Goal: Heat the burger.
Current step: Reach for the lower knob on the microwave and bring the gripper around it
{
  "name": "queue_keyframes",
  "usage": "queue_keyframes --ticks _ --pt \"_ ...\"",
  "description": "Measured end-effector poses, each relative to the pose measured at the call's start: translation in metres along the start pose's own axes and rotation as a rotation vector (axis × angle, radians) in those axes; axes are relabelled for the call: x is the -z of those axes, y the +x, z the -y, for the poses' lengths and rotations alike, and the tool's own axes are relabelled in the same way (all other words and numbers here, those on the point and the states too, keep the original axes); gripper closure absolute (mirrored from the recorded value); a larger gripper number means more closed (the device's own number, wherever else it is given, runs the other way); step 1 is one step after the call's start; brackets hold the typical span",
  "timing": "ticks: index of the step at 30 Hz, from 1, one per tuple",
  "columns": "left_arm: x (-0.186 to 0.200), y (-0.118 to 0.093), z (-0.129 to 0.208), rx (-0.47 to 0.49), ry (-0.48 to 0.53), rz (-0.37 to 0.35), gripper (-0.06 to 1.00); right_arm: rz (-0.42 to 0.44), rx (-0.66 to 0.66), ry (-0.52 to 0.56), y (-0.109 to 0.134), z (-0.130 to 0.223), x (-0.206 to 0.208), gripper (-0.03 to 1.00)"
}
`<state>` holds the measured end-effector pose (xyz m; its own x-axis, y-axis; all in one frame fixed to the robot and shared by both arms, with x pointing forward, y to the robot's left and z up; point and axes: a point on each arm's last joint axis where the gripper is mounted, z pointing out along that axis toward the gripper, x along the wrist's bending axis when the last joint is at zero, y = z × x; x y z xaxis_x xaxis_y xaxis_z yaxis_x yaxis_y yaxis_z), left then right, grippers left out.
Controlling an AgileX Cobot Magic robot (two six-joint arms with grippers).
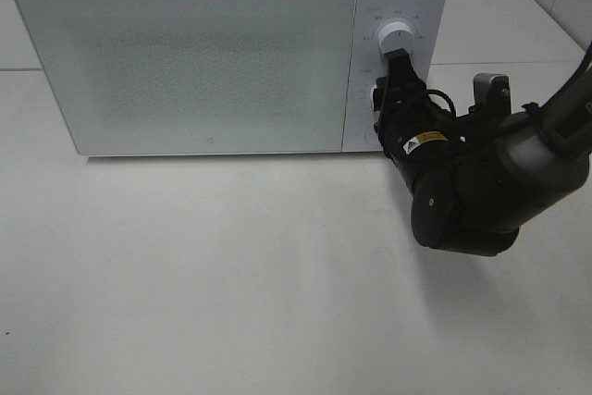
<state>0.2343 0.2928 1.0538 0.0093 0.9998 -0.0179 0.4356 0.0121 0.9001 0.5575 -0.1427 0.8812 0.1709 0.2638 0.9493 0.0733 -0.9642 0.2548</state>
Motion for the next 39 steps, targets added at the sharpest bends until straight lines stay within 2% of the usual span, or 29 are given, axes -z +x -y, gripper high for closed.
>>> queue_keyframes --ticks 21,27,39 --pt "0.0 0.0 0.0 0.0 0.0 0.0 -0.05 0.009 -0.447 -0.011 -0.001 -0.0006 0.0001 0.53" --pt "0.0 0.0 0.0 0.0 0.0 0.0 -0.05 0.01 -0.52 -0.012 -0.0011 -0.0006 0.0001 0.53" --pt "0.0 0.0 0.0 0.0 0.0 0.0 -0.05 0.01 -0.519 -0.013 -0.0012 -0.0007 0.0001 0.53"
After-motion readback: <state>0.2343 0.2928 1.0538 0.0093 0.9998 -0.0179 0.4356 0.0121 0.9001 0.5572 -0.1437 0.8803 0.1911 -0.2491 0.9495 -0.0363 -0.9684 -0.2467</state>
